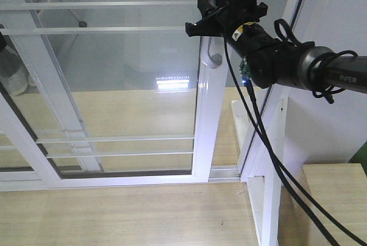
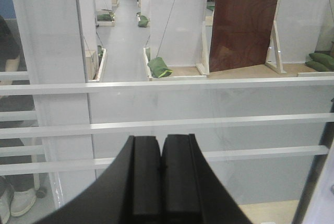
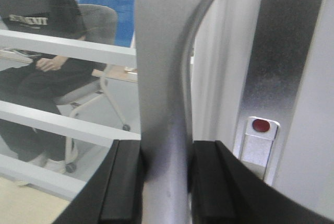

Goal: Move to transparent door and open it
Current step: 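Grip the handle with the right gripper and slide the door open, then release the handle with the right gripper and bring the left gripper to it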

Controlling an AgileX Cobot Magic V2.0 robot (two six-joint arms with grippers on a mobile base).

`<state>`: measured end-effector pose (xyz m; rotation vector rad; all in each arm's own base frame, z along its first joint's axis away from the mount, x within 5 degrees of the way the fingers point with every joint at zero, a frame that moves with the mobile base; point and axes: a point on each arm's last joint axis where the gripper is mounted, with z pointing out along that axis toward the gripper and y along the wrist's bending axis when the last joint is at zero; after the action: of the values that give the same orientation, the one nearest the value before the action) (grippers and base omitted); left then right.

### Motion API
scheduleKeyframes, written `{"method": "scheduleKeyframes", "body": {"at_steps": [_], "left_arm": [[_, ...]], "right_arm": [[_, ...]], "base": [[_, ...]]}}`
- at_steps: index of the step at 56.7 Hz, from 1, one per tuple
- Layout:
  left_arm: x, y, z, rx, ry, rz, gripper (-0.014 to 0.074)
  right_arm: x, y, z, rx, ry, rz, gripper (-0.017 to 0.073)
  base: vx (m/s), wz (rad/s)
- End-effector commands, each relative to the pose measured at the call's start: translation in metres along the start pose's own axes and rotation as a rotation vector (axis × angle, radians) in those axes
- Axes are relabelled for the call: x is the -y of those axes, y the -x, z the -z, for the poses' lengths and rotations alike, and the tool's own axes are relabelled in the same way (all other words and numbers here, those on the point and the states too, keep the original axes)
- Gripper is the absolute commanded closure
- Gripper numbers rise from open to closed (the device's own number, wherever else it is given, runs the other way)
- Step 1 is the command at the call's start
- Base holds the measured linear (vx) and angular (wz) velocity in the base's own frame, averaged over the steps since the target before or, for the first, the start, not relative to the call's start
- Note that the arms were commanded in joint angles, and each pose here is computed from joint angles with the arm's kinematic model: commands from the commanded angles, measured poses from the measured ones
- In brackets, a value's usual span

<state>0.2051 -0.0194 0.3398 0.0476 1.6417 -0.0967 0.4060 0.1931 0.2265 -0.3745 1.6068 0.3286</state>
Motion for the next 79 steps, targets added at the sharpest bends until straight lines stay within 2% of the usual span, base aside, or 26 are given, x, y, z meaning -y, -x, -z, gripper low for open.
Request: {"method": "scheduleKeyframes", "body": {"at_steps": [1,9,13,17,24,32,42,48,55,62,69,73,79], "left_arm": [[0.001,0.023,0.004,0.136,-0.007,0.013,0.0555],[0.001,0.023,0.003,0.135,-0.007,0.013,0.0555],[0.001,0.023,0.003,0.135,-0.007,0.013,0.0555],[0.001,0.023,0.003,0.135,-0.007,0.013,0.0555],[0.001,0.023,0.003,0.135,-0.007,0.012,0.0555],[0.001,0.024,0.003,0.151,-0.007,0.012,0.0555],[0.001,0.023,-0.002,0.159,-0.006,0.012,0.0555],[0.001,0.015,-0.011,0.115,-0.004,0.011,0.0555],[0.001,0.003,-0.026,0.063,-0.005,0.012,0.0555],[0.008,-0.005,-0.038,0.057,-0.034,0.008,0.0553],[0.026,-0.01,-0.05,0.113,-0.113,-0.042,0.0528],[0.038,-0.012,-0.059,0.133,-0.161,-0.061,0.0489],[0.052,-0.019,-0.078,0.094,-0.205,-0.035,0.0381]], "right_arm": [[-0.047,0.057,0.023,0.245,0.161,0.062,0.0568],[-0.076,0.06,0.028,0.284,0.255,0.105,0.0568],[-0.084,0.061,0.03,0.289,0.28,0.118,0.0568],[-0.09,0.061,0.031,0.295,0.296,0.12,0.0568],[-0.088,0.063,0.032,0.302,0.286,0.115,0.0568],[-0.065,0.07,0.032,0.267,0.186,0.143,0.0568],[-0.02,0.088,0.043,0.14,0.057,0.115,0.0568],[0.01,0.108,0.062,0.069,-0.015,0.116,0.0568],[0.033,0.128,0.092,-0.071,-0.077,0.115,0.0566],[0.044,0.141,0.129,-0.156,-0.116,0.143,0.0565],[0.047,0.14,0.17,-0.128,-0.144,0.145,0.0565],[0.045,0.137,0.192,-0.105,-0.151,0.148,0.0565],[0.04,0.131,0.221,-0.088,-0.153,0.151,0.0565]], "base": [[0.0,0.0],[0.0,0.0],[-0.01,-0.04],[-0.01,-0.01],[0.0,0.0],[0.0,0.0],[0.0,0.0],[0.0,0.0],[0.0,0.0],[0.0,0.0],[0.0,0.0],[0.0,0.0],[0.0,0.0]]}}
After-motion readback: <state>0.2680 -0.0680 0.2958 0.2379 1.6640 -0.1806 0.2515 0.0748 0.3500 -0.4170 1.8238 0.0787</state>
